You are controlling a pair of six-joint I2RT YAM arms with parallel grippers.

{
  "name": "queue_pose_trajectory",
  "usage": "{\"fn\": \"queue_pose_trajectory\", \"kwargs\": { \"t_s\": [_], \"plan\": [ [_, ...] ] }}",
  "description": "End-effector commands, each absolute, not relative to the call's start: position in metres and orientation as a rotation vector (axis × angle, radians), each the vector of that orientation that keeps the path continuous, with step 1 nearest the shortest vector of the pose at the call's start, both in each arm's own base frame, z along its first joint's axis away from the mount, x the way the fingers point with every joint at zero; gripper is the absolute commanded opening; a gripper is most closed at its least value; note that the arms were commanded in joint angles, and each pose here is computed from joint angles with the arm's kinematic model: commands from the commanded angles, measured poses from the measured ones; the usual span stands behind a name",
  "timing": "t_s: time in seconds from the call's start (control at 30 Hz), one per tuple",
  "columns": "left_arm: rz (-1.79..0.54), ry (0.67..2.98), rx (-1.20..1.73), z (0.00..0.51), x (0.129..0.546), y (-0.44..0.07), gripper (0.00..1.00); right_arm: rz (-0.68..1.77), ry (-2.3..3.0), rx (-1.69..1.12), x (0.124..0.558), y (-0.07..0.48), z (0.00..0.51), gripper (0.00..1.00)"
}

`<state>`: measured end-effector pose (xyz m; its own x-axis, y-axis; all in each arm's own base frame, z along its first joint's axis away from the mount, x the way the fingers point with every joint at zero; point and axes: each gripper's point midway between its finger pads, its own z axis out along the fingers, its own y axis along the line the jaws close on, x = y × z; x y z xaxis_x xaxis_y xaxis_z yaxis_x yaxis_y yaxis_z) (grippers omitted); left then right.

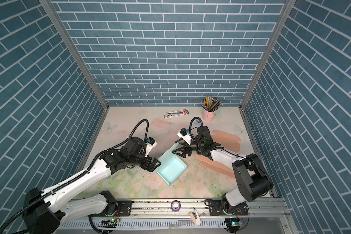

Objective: Fold the paper box

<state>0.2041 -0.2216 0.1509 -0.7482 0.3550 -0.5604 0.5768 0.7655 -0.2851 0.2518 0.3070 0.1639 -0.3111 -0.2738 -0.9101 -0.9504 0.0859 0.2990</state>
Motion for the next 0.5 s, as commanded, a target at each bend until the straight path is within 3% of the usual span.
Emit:
{"fn": "queue_pose_trajectory", "kwargs": {
  "t_s": [0.0,0.33,0.47],
  "plan": [
    [-0.577,2.446,0.660,0.157,0.212,-0.219,0.96,1.230,1.627,-1.306,0.249,0.317,0.162,0.81],
    [-0.448,2.444,0.613,0.157,0.229,-0.209,0.90,1.168,1.670,-1.347,0.240,0.316,0.149,0.80],
    [-0.431,2.430,0.608,0.160,0.239,-0.210,0.87,1.146,1.691,-1.353,0.238,0.312,0.147,0.70]
  ]
}}
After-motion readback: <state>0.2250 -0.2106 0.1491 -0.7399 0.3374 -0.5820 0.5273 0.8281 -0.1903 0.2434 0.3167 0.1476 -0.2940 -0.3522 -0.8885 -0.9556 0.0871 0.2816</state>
